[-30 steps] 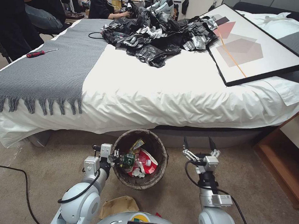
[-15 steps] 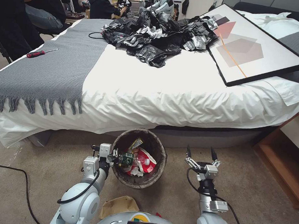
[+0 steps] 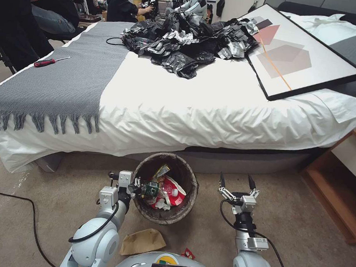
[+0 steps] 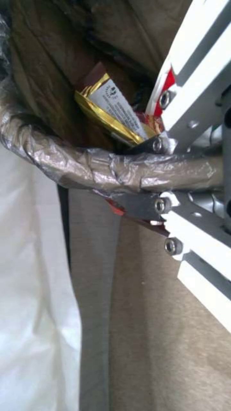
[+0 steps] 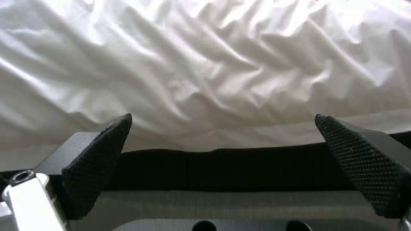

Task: Pick up the trash bin, then pick up the garbage from the floor and place it into the trash bin.

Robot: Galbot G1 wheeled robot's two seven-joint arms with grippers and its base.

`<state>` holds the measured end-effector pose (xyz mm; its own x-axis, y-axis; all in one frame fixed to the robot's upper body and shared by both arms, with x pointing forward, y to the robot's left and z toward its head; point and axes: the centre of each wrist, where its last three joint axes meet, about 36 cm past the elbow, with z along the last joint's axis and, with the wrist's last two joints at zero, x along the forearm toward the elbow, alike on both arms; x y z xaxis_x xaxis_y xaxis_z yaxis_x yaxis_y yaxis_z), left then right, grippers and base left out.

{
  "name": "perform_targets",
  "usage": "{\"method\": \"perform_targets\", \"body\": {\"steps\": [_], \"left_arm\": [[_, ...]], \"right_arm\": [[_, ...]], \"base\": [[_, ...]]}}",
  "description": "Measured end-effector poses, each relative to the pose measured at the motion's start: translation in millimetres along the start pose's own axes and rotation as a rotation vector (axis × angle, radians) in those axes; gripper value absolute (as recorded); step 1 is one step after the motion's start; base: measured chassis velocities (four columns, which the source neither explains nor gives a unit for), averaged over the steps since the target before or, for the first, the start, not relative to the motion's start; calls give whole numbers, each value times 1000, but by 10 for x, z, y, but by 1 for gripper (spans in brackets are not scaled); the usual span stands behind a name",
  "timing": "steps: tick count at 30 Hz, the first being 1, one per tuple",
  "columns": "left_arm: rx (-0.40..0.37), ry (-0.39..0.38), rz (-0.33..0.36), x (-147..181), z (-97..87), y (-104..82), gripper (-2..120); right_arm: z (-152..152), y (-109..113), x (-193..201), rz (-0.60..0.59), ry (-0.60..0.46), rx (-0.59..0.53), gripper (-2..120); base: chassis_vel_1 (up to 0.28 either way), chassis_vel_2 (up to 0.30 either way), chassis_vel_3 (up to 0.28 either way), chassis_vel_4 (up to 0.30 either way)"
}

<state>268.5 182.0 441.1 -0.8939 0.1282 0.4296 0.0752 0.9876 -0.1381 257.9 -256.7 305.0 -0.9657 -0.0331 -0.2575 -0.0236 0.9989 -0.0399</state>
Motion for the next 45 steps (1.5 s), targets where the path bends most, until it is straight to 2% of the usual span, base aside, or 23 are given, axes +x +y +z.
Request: {"method": "perform_targets", "body": {"steps": [14, 45], "left_arm": [[2, 0, 1, -1, -2, 3, 0], [39, -14, 15, 2, -30, 6, 0]], "right_arm": [[12, -8, -55, -13, -26, 4, 100], [7, -74, -189, -22, -65, 67, 100]], "base": [[157, -159, -171, 161], [-5, 5, 9, -8]]}}
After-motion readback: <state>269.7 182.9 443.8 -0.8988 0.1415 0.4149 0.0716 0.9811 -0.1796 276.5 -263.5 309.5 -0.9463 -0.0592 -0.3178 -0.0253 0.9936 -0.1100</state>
